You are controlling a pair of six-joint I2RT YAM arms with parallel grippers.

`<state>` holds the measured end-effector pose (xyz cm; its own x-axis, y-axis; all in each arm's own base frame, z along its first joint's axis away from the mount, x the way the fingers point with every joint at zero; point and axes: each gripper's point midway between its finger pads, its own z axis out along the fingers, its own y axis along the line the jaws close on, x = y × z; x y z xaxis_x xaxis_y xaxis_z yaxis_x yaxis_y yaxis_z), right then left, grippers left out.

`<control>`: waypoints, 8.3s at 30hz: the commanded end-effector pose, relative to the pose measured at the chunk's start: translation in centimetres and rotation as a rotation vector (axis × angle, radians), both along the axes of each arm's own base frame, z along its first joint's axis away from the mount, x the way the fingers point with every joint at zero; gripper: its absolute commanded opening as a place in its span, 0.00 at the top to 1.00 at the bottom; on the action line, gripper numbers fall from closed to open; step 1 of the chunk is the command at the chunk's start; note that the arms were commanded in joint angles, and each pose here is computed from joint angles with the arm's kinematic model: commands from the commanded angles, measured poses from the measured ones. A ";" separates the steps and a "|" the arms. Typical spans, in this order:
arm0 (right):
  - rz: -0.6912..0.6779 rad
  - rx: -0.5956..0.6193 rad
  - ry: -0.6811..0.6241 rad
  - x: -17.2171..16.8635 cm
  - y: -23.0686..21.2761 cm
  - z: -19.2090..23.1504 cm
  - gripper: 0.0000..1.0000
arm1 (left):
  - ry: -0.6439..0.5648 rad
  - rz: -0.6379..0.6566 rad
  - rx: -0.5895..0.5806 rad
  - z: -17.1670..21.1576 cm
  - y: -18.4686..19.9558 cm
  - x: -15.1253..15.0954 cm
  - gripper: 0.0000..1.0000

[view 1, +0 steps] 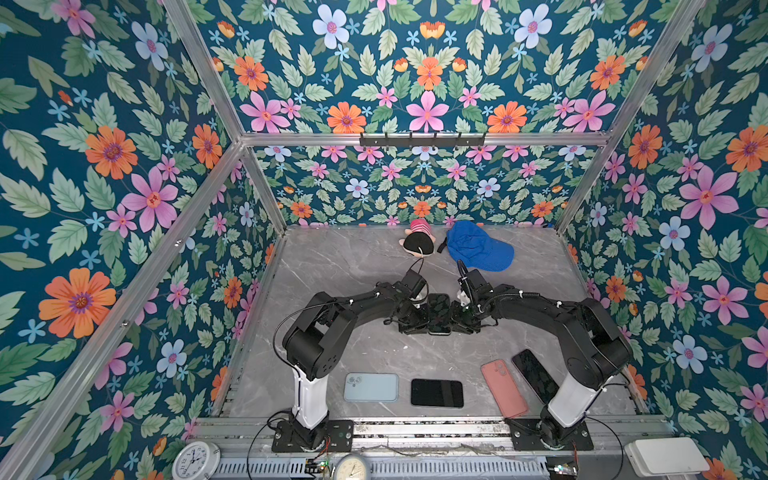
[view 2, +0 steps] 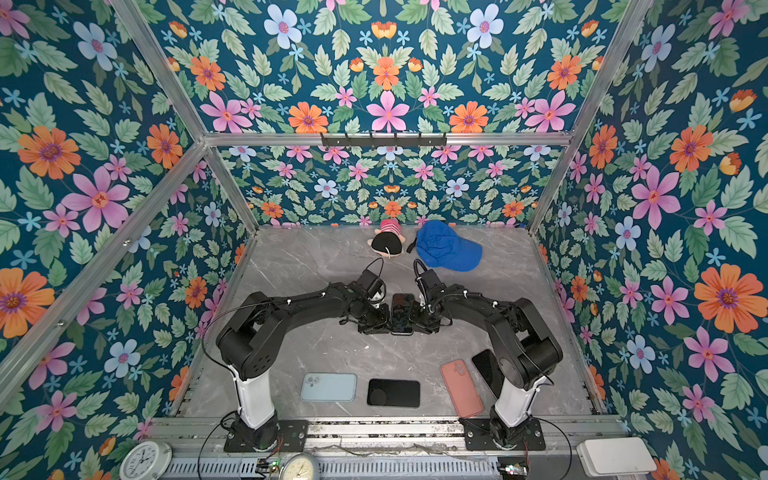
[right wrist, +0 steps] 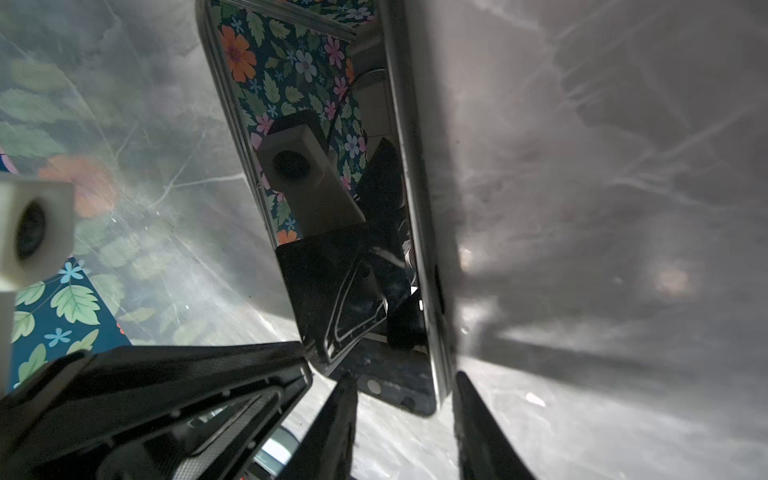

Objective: Put the phone into the phone case

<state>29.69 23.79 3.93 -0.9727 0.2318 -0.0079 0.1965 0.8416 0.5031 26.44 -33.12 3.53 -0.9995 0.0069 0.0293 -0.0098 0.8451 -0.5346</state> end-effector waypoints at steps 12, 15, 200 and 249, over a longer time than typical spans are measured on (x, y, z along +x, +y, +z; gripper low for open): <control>-0.007 0.005 0.012 -0.3 0.0 -0.4 0.61 | 0.027 -0.026 0.068 -1.8 0.8 -0.7 0.93; -0.007 0.010 0.012 -0.4 0.1 -0.5 0.61 | 0.029 -0.029 0.082 -2.1 1.0 -0.6 0.94; 0.091 -0.164 -0.031 -1.2 0.4 -0.3 0.92 | -0.078 -0.073 -0.121 -0.4 0.2 -0.1 0.83; 0.116 -0.114 -0.011 -0.4 1.2 -1.4 0.81 | -0.051 -0.050 -0.160 -0.9 -0.4 0.5 0.73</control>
<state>29.27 24.24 2.48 -0.9920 0.1156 -0.0498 0.0889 0.9239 0.3722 26.89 -33.28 2.65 -0.9983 0.0539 -0.0218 0.0550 0.7547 -0.6537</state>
